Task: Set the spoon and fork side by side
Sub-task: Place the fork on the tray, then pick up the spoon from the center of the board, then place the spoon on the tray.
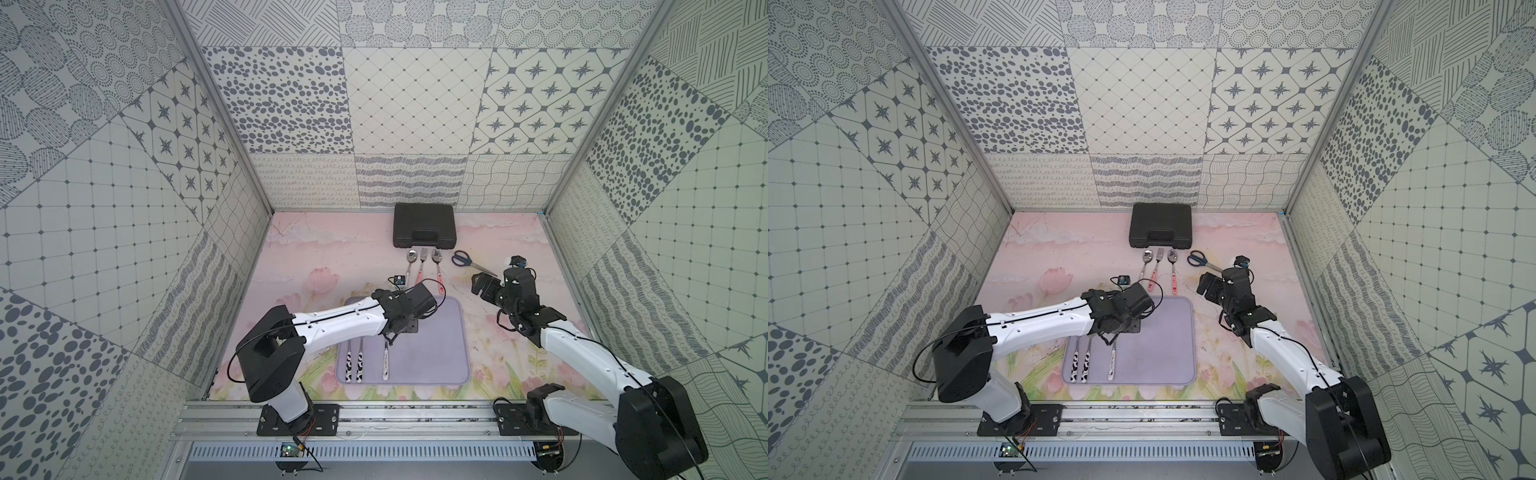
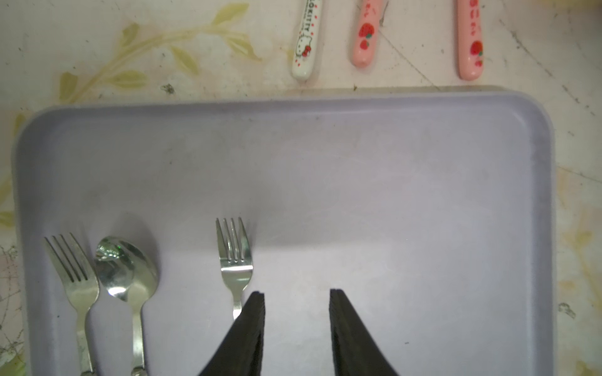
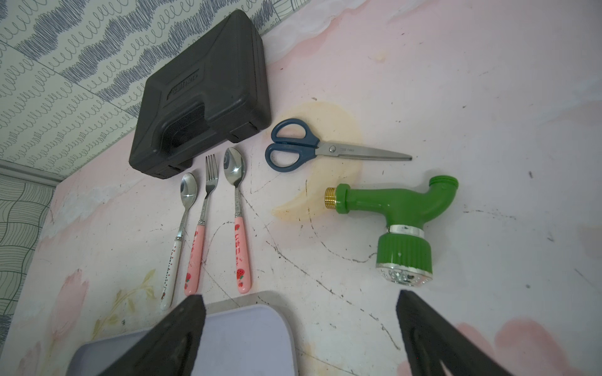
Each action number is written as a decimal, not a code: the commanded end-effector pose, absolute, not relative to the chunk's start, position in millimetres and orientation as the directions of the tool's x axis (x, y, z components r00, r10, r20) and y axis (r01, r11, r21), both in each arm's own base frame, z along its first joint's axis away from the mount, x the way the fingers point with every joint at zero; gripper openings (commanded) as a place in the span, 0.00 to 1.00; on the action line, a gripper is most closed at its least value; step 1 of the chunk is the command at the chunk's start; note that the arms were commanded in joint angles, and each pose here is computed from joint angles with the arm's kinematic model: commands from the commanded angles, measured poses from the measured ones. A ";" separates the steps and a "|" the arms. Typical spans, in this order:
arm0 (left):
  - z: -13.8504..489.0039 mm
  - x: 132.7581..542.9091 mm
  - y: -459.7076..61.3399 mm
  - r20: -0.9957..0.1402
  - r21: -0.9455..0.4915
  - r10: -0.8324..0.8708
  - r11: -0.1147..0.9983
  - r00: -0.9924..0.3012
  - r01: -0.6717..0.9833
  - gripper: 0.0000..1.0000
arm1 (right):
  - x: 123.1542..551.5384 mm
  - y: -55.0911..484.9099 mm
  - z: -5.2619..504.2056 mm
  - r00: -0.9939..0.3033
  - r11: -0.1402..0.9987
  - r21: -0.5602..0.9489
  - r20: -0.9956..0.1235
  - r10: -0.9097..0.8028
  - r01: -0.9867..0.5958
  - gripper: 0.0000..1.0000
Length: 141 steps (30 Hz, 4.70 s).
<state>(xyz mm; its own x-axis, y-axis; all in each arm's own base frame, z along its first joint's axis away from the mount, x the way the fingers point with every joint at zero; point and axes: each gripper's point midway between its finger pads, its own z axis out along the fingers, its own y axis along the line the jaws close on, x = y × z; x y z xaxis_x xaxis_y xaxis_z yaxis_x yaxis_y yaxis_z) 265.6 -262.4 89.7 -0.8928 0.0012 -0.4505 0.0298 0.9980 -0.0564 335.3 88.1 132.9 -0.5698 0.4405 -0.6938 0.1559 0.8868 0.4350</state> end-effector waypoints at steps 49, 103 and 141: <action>12.0 449.8 -267.4 -0.310 -0.022 0.104 0.993 -0.945 0.116 0.24 | 339.3 91.9 127.2 -0.573 0.894 0.423 -0.700 0.427 0.149 0.97; 99.8 425.5 -235.9 -0.447 -0.052 -0.028 0.999 -0.894 -0.005 0.00 | 337.0 90.1 134.7 -0.558 0.892 0.429 -0.709 0.432 0.146 0.97; 52.1 247.5 -263.5 -0.239 0.019 0.015 1.000 -0.971 0.010 0.00 | 334.1 94.9 141.4 -0.557 0.879 0.460 -0.701 0.446 0.125 0.97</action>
